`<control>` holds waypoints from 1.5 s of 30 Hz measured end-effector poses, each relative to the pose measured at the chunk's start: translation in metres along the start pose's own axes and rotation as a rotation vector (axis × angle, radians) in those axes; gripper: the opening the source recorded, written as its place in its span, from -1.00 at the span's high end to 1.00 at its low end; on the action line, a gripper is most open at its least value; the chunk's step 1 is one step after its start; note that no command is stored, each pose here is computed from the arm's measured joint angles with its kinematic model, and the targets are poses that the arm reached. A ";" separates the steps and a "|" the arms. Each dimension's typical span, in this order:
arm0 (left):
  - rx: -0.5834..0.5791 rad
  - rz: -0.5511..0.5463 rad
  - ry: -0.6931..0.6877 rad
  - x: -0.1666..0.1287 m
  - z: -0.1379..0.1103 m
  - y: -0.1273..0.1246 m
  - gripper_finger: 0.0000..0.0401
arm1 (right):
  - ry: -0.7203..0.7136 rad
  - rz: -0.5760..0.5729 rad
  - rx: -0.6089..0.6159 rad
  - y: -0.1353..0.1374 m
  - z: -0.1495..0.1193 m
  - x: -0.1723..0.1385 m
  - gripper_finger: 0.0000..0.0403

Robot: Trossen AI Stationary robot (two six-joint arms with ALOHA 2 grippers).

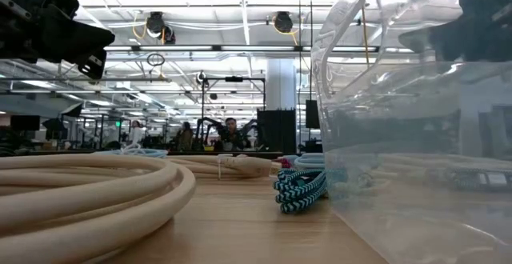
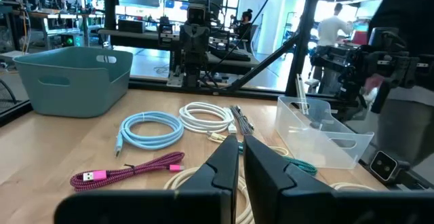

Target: Pick & Place USB Port

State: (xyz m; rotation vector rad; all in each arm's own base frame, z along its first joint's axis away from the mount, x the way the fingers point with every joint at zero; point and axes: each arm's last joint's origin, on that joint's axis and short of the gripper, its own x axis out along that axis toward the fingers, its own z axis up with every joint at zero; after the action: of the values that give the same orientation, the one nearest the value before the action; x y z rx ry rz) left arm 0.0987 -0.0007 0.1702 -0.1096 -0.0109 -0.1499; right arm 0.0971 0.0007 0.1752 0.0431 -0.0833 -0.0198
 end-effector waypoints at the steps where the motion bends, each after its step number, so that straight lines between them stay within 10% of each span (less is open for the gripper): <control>1: 0.000 0.000 0.000 0.000 0.000 0.000 0.87 | 0.000 0.000 0.000 0.000 0.000 0.000 1.00; 7: 0.000 0.000 0.000 0.000 0.000 0.000 0.87 | -0.015 0.020 0.088 0.001 0.002 0.000 1.00; 15: 0.000 0.000 0.000 0.000 0.000 0.000 0.87 | -0.184 0.121 1.295 0.000 0.020 -0.002 1.00; 19: 0.000 0.000 0.000 0.000 0.000 0.000 0.87 | -0.291 0.153 1.608 -0.002 0.026 -0.004 1.00; 45: -0.051 0.093 -0.143 -0.001 0.013 0.002 0.87 | -0.428 -0.068 1.363 -0.008 0.025 -0.005 1.00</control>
State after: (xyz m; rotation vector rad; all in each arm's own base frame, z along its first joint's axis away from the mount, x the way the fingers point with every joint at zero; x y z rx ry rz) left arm 0.0980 0.0025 0.1826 -0.1711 -0.1449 -0.0497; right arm 0.0903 -0.0079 0.1994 1.4078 -0.5127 -0.0366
